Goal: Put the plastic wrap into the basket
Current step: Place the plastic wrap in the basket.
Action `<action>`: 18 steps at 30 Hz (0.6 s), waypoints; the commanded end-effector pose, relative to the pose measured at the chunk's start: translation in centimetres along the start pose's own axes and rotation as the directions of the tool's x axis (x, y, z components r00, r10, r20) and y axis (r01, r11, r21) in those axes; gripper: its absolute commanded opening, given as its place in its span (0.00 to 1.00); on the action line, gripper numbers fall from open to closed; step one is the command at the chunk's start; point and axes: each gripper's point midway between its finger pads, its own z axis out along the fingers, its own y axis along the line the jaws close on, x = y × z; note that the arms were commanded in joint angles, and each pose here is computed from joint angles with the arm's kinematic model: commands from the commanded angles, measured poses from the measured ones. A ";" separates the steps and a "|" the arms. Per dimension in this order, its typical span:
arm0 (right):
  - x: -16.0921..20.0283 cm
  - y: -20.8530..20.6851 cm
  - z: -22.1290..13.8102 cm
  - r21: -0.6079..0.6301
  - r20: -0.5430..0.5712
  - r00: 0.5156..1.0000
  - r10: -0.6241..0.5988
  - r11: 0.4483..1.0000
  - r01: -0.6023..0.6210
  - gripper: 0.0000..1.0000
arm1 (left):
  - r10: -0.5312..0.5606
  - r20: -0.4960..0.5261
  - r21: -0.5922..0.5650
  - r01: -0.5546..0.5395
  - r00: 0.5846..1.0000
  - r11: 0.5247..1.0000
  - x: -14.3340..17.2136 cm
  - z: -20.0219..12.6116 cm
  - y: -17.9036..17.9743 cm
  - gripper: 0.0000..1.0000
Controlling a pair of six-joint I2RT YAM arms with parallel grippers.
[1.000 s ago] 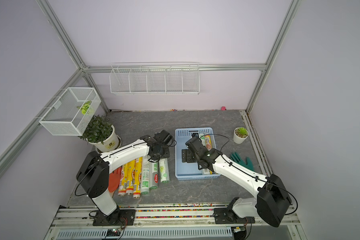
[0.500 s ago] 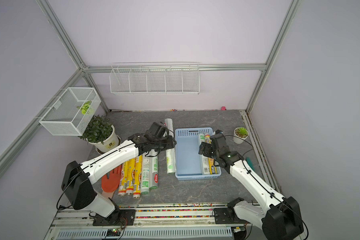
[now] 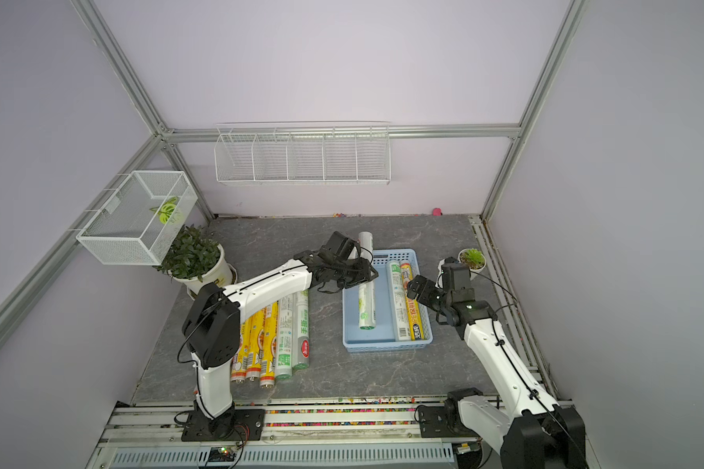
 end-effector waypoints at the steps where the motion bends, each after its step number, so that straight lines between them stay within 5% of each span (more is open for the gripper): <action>1: 1.6 0.8 0.3 -0.071 -0.077 0.996 -0.037 0.997 0.032 0.97 | -0.020 0.017 0.099 0.019 1.000 0.995 -1.1 0.2 -2.8 0.00; 7: 2.3 2.4 0.5 -0.166 -0.128 0.986 -0.106 0.983 0.084 0.97 | -0.046 -0.059 0.111 0.052 0.997 0.992 0.3 2.9 -2.1 0.00; 18: 2.8 1.2 1.1 -0.113 -0.150 0.984 -0.095 0.991 0.078 0.97 | -0.036 -0.095 0.063 0.042 0.995 0.997 1.9 3.7 -1.4 0.00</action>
